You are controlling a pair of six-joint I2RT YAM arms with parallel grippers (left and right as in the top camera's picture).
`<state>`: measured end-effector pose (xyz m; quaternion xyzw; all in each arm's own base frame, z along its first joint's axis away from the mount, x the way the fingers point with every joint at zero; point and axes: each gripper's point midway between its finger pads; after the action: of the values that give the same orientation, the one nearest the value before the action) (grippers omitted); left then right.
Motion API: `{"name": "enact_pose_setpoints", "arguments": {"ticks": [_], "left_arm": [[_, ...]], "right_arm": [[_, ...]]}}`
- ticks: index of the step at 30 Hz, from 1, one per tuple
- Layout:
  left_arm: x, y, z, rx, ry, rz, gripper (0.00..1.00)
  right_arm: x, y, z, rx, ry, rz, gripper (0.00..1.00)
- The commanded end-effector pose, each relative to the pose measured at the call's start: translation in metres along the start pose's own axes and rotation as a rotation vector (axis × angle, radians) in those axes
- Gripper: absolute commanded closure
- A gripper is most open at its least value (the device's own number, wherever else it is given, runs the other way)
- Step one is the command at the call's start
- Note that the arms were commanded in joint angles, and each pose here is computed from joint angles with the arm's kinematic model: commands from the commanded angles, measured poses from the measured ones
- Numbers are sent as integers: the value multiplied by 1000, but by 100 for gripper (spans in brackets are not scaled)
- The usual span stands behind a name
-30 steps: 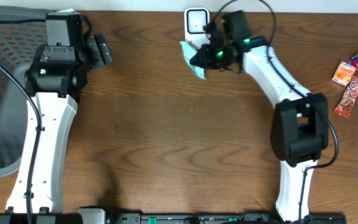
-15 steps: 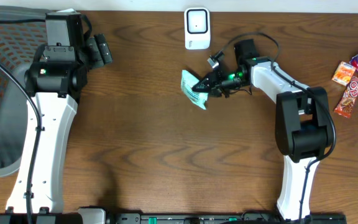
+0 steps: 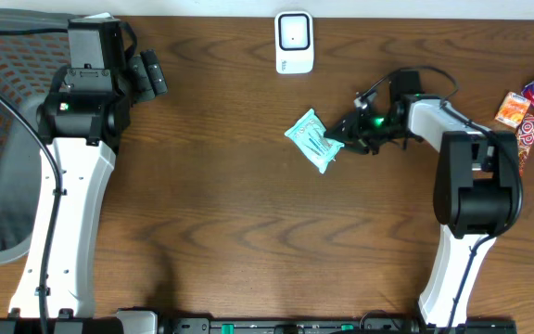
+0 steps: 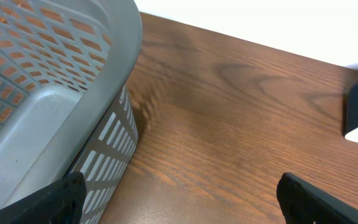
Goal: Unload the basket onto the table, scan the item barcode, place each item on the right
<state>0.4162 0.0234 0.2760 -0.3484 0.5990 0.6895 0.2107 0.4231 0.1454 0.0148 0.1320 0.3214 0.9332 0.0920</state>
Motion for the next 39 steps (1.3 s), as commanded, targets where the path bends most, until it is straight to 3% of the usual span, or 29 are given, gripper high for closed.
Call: {"name": "enact_pose_setpoints", "arguments": {"ticks": [1,5,8,12,23,31,33,35,39], "left_arm": [[1,-3,4,-17,15,6,2],[1,-3,4,-17,15,6,2],[1,-3,4,-17,15,6,2],[1,-3,4,-17,15,6,2],[1,-3,4,-17,15,6,2],[1,-3,4,-17,15,6,2],[1,-3,4,-17,15,6,2],[1,-3,4,-17,15,6,2],[1,-3,4,-17,15,6,2]], "right_arm": [[-21,27,23,66,121,-113,54],[-26,44,48,128,238,-186,42],[-24,43,70,131,407,-207,23],[-21,26,79,183,579,-204,21],[-9,-23,40,479,607,-155,23],[5,-36,8,590,584,-69,29],[10,-37,-4,617,560,-39,35],[11,-39,-9,624,551,-25,46],[12,-41,-10,623,530,-29,77]]}}
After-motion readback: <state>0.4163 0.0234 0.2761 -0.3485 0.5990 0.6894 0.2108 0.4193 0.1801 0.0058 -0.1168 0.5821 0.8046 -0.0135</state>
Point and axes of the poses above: each gripper's point midway between its finger pads, its own y axis back along the fingers, its own z axis along the line the jaws close on, x = y × z, and after that the axes turned 6 degrees about -y, right-handed
